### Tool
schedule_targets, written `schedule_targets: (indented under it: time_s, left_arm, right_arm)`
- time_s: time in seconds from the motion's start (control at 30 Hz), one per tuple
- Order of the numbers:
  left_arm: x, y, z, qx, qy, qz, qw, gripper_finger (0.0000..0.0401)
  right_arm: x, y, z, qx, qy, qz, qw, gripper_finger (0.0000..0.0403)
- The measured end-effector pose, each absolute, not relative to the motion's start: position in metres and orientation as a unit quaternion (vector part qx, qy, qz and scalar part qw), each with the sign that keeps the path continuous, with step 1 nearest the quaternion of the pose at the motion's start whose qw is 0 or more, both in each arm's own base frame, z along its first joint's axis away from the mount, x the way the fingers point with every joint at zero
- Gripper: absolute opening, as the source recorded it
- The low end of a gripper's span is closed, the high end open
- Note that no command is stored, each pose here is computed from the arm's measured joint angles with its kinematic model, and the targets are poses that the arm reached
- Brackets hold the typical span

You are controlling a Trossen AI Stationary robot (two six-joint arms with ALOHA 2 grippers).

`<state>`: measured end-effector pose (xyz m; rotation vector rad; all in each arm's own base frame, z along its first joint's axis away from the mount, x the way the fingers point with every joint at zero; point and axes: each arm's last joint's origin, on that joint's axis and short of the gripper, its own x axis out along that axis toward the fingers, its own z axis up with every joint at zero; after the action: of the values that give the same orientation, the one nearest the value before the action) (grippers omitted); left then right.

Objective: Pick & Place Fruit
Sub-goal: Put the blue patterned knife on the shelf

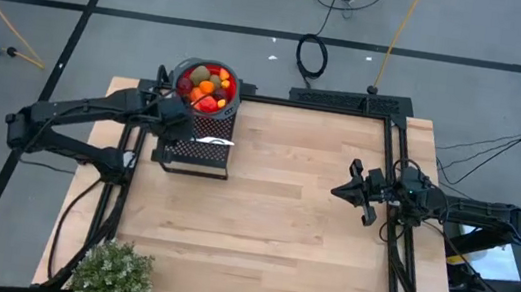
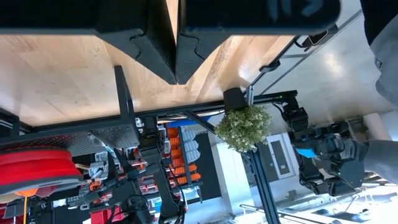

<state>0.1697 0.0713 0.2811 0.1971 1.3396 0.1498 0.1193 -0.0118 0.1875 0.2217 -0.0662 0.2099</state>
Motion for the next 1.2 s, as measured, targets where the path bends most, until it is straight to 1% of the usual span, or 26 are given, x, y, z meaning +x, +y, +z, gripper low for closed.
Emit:
schedule_targets:
  time_s: [0.2, 0.47, 1.2]
  left_arm:
    - [0.170, 0.074, 0.280, 0.082, 0.614, 0.065, 0.783, 0.0047]
    - [0.167, 0.074, 0.269, 0.076, 0.626, 0.066, 0.773, 0.0047]
    - [0.166, 0.073, 0.267, 0.081, 0.632, 0.060, 0.768, 0.0047]
  right_arm:
    - [0.119, -0.012, 0.188, 0.110, -0.033, 0.105, 0.988, 0.0000]
    - [0.119, -0.012, 0.188, 0.110, -0.033, 0.104, 0.988, 0.0000]
    - [0.119, -0.012, 0.188, 0.110, -0.033, 0.104, 0.988, 0.0000]
